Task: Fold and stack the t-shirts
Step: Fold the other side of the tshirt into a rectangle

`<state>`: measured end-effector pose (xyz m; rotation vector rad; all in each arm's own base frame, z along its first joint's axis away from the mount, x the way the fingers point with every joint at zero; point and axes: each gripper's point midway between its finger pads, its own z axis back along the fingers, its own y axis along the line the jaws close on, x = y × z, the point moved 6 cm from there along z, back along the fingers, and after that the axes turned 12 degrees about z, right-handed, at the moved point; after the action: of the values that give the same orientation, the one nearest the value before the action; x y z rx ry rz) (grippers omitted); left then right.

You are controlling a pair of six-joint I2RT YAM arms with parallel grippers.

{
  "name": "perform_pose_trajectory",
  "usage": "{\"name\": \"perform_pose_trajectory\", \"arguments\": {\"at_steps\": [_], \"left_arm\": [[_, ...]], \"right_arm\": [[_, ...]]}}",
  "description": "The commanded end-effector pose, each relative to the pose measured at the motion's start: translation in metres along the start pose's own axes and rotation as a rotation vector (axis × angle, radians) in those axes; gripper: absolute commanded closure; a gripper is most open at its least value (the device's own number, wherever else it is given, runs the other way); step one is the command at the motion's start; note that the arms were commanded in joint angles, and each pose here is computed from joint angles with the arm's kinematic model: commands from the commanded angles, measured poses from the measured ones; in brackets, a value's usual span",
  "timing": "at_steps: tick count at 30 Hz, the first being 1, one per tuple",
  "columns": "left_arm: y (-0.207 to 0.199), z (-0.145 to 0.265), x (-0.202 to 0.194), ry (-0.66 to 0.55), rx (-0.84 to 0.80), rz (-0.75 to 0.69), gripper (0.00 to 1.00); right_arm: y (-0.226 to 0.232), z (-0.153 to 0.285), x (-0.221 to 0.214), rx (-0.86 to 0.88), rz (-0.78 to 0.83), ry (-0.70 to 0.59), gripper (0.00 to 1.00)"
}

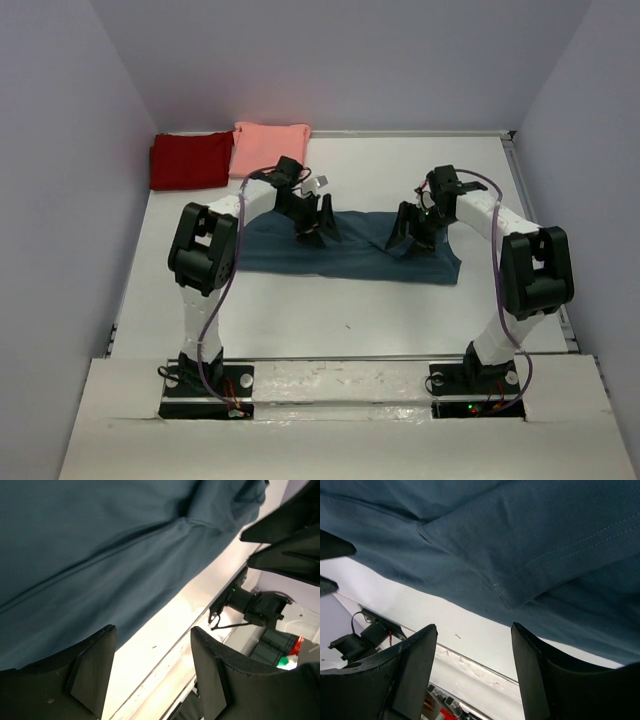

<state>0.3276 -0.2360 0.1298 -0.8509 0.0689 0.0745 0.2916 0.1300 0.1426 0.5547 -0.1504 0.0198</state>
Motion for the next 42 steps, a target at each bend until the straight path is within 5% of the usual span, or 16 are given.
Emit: {"name": "perform_pose_trajectory", "arguments": {"at_steps": [1,7,20,28,33,36,39,40,42], "left_arm": [[-0.037,-0.014,-0.013,0.070,-0.108,-0.050,0.31],[-0.061,-0.051,-0.035,0.146,-0.124,-0.123,0.33],[-0.034,-0.080,-0.026,0.117,-0.009,-0.039,0.50],[0.021,-0.087,-0.019,0.122,0.220,0.078,0.75],[0.038,-0.089,-0.022,0.131,0.263,0.116,0.76],[0.039,-0.089,-0.020,0.130,0.270,0.115,0.76],[0.039,-0.091,-0.021,0.136,0.271,0.118,0.76],[0.040,-0.091,-0.021,0.139,0.271,0.120,0.76],[0.040,-0.091,-0.021,0.140,0.270,0.121,0.76]], "right_arm": [[-0.001,-0.010,0.004,0.013,0.008,-0.014,0.33],[-0.007,-0.018,0.001,0.000,0.000,-0.010,0.33],[-0.008,-0.018,0.014,-0.025,0.022,-0.051,0.33],[-0.012,-0.026,0.026,-0.038,0.038,-0.063,0.40],[-0.011,-0.027,0.029,-0.038,0.036,-0.074,0.43],[-0.012,-0.028,0.029,-0.038,0.029,-0.069,0.52],[-0.014,-0.031,0.028,-0.038,0.022,-0.061,0.72],[-0.014,-0.032,0.027,-0.039,0.019,-0.058,0.88],[-0.014,-0.033,0.027,-0.037,0.014,-0.058,0.98]]}}
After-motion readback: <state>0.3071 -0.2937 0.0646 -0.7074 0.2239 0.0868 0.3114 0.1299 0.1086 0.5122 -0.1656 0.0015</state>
